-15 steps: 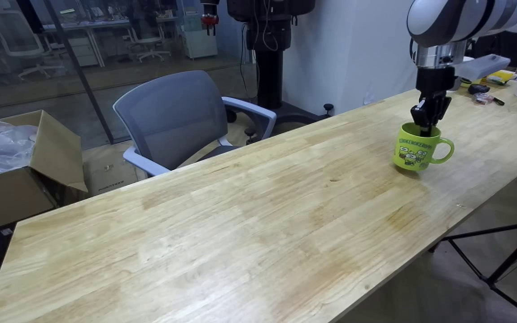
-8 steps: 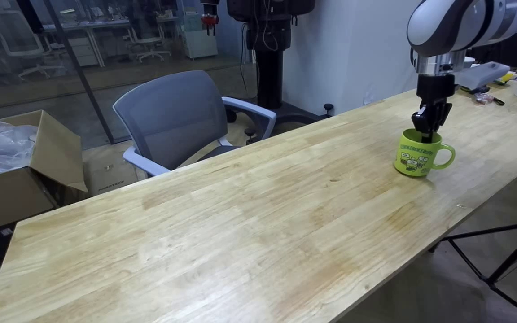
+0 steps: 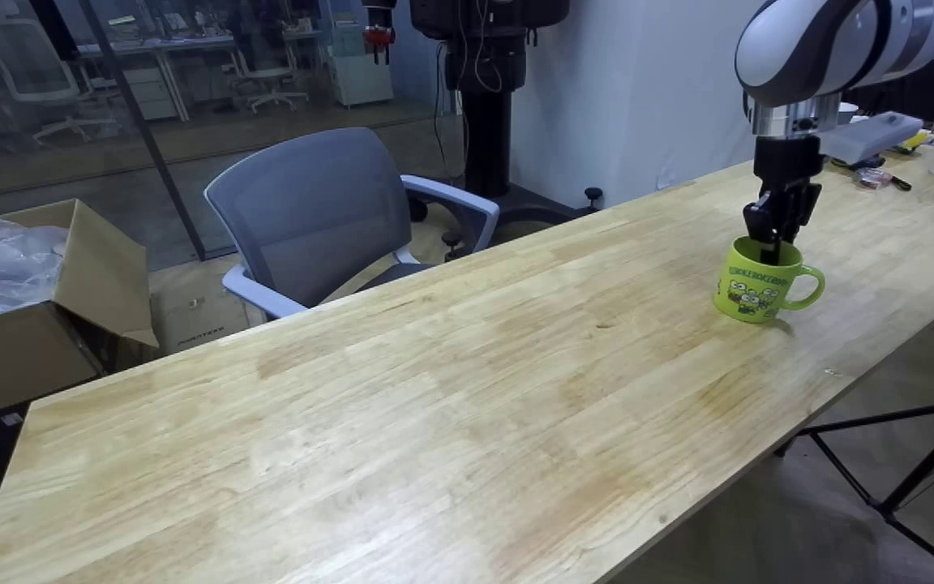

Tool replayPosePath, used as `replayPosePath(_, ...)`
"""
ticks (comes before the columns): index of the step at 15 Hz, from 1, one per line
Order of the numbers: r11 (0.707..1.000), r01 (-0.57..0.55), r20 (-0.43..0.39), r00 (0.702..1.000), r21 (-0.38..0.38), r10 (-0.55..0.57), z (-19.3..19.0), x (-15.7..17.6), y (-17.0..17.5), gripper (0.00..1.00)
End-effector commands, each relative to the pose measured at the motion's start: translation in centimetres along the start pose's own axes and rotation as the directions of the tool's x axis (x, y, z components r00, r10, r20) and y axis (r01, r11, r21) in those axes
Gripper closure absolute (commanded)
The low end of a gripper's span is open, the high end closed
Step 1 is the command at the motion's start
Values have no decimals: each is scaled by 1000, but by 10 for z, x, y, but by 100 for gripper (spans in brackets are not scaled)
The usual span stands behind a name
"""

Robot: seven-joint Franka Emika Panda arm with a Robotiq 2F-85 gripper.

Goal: Move the mug to the right

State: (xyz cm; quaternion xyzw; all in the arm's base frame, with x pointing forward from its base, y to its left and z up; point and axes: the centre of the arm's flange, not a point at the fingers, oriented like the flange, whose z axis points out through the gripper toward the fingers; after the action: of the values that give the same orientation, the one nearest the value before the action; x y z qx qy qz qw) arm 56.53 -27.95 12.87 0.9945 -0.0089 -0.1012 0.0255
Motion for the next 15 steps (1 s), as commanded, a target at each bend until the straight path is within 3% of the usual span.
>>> replayPosePath(1, 999, -43, 25, 999, -25, 44, -10, 2, -3, 39)
replayPosePath(7, 996, -74, 40, 996, -57, 77, -49, 13, -22, 1)
replayPosePath(15, 999, -15, 75, 997, -34, 17, -183, 13, -63, 0)
